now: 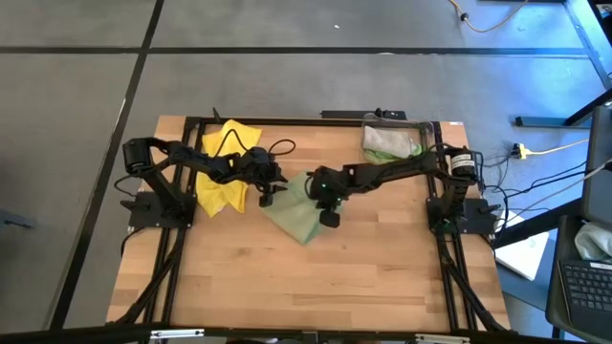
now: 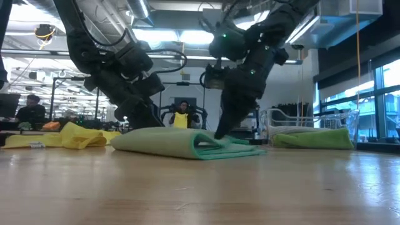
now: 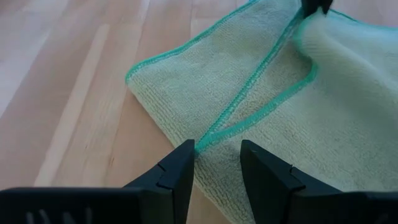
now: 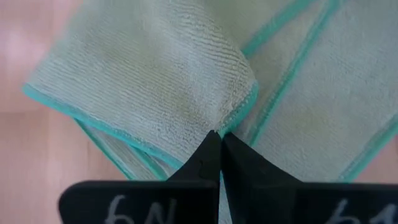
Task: Fold microfiber towels
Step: Fold the light green cloth
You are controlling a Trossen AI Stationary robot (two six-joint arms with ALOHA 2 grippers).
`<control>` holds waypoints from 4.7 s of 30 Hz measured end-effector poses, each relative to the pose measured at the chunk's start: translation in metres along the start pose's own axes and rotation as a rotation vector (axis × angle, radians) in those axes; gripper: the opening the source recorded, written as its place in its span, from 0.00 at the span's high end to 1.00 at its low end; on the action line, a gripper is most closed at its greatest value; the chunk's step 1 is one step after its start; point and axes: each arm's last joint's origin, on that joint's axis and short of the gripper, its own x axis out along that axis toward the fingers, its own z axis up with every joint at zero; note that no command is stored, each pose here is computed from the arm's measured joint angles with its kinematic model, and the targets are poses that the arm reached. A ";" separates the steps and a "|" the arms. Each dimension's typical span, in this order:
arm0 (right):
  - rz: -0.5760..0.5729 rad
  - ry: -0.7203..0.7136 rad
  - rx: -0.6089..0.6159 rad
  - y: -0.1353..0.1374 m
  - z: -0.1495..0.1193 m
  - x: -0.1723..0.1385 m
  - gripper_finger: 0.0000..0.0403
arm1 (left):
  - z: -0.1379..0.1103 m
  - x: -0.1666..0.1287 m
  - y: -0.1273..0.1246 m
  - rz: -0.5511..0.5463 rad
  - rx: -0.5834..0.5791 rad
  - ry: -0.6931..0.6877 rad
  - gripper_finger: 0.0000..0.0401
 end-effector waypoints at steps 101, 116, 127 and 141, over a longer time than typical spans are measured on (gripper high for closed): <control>0.034 0.028 -0.318 -0.007 -0.019 0.007 0.98 | 0.099 0.053 0.048 -0.353 0.244 0.792 0.65; 0.032 0.035 -0.277 -0.015 -0.019 0.005 0.98 | 0.105 0.043 0.046 -0.386 0.223 0.796 0.96; 0.032 0.038 -0.277 -0.015 -0.020 0.006 0.98 | 0.103 0.041 0.048 -0.380 0.195 0.813 0.99; 0.020 -0.048 -0.274 -0.009 -0.008 -0.023 0.98 | 0.101 0.037 0.045 -0.363 0.207 0.901 1.00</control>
